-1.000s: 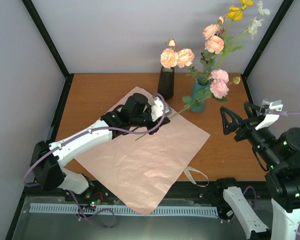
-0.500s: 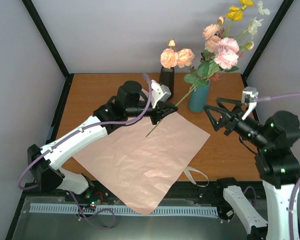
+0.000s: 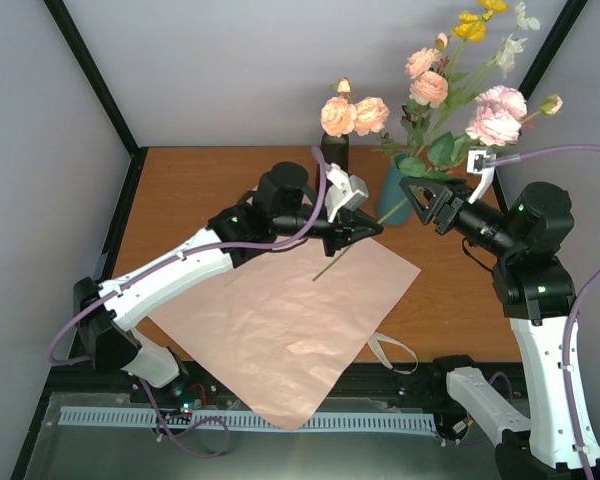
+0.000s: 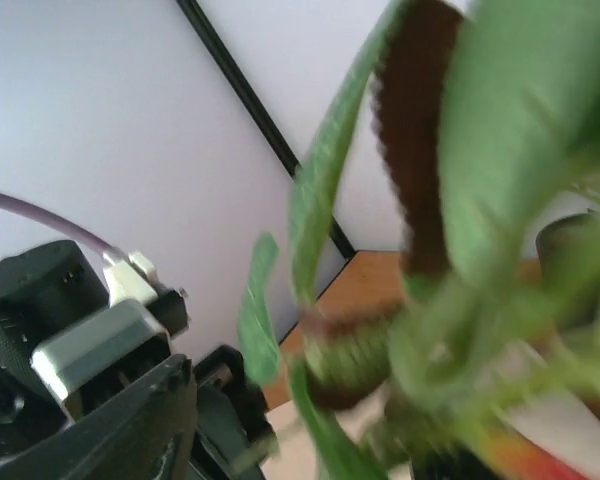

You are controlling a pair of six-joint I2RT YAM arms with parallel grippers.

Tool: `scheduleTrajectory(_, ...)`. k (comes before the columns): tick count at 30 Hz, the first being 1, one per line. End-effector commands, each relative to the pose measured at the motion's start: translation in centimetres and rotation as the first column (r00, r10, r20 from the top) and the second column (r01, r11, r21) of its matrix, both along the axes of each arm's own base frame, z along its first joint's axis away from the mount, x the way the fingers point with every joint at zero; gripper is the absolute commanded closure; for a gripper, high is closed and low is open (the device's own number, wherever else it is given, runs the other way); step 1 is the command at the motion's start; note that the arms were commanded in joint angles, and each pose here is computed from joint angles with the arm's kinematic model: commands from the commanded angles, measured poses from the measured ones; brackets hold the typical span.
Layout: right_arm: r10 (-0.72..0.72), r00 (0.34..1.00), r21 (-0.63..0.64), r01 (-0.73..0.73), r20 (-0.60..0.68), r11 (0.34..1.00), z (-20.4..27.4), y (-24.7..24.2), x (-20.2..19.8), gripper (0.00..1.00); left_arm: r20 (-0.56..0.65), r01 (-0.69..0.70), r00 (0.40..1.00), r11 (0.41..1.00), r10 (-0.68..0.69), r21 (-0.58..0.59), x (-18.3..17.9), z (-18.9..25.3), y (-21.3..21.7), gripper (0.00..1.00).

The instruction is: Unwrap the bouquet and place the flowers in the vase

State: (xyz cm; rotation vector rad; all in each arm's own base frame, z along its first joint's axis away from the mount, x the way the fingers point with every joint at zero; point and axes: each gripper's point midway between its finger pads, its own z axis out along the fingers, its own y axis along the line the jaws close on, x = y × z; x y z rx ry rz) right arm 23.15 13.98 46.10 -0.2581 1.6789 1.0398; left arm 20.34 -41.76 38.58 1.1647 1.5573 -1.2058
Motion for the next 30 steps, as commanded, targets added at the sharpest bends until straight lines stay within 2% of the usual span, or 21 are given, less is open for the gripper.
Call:
scheduleTrajectory(1, -0.019, 0.999, 0.025, 0.018, 0.031, 1.0, 1.2, -0.3, -0.2, 0.57, 0.028, 0.043, 0.999, 0.997, -0.041, -0.059, -1.4, 2.4, -1.5, 1.0)
scheduleTrajectory(4, -0.058, 0.998, 0.02, 0.058, 0.013, 0.998, 0.8, -0.8, -0.1, 0.94, 0.014, 0.044, 0.999, 0.998, -0.043, -0.053, -1.4, 1.8, -2.4, 1.0)
scheduleTrajectory(5, -0.072, 0.997, 0.02, 0.072, 0.01, 0.997, 0.7, -1.0, -0.2, 0.97, 0.011, 0.038, 0.999, 0.998, -0.037, -0.052, -1.3, 1.8, -2.6, 1.0)
scheduleTrajectory(8, -0.093, 0.995, 0.017, 0.093, 0.022, 0.996, 0.7, -1.4, -0.7, 0.97, -0.007, 0.016, 1.0, 0.999, -0.017, -0.049, -0.9, 1.3, -3.0, 0.99)
scheduleTrajectory(10, -0.103, 0.994, 0.011, 0.103, 0.031, 0.995, 0.8, -1.5, -0.9, 0.97, -0.014, 0.011, 1.0, 0.999, -0.012, -0.046, -0.8, 1.0, -3.2, 0.96)
scheduleTrajectory(11, -0.107, 0.994, 0.005, 0.107, 0.035, 0.994, 0.8, -1.6, -1.0, 0.97, -0.016, 0.006, 1.0, 0.999, -0.006, -0.044, -0.7, 0.9, -3.3, 0.91)
scheduleTrajectory(17, -0.129, 0.99, -0.049, 0.132, 0.052, 0.99, 0.8, -2.0, -1.3, 0.97, -0.018, -0.08, 0.997, 0.997, 0.079, -0.021, 0.5, 0.0, -2.7, 0.5)
scheduleTrajectory(20, -0.138, 0.988, -0.069, 0.142, 0.062, 0.987, 0.5, -2.2, -1.3, 0.97, -0.022, -0.126, 0.992, 0.992, 0.126, 0.006, 1.0, -1.2, -2.1, 0.34)
scheduleTrajectory(21, -0.146, 0.987, -0.076, 0.151, 0.066, 0.986, 0.5, -2.3, -1.2, 0.97, -0.021, -0.151, 0.988, 0.988, 0.151, 0.018, 1.2, -1.5, -1.7, 0.25)
scheduleTrajectory(22, -0.159, 0.985, -0.085, 0.165, 0.07, 0.983, 0.4, -2.5, -1.0, 0.97, -0.017, -0.186, 0.982, 0.982, 0.187, 0.029, 1.6, -1.7, -1.2, 0.1)
scheduleTrajectory(23, -0.173, 0.982, -0.093, 0.18, 0.075, 0.979, 0.4, -2.7, -0.8, 0.97, -0.014, -0.221, 0.975, 0.974, 0.221, 0.043, 1.9, -2.1, -0.7, 0.02)
scheduleTrajectory(27, -0.237, 0.968, -0.13, 0.246, 0.084, 0.96, 0.3, -3.7, 0.0, 0.97, 0.043, -0.363, 0.932, 0.926, 0.36, 0.1, 3.5, -3.7, 1.9, 0.01)
scheduleTrajectory(30, -0.286, 0.953, -0.157, 0.299, 0.098, 0.941, 0.4, -4.5, 0.7, 0.97, 0.084, -0.481, 0.877, 0.866, 0.474, 0.139, 5.0, -4.6, 4.1, 0.01)
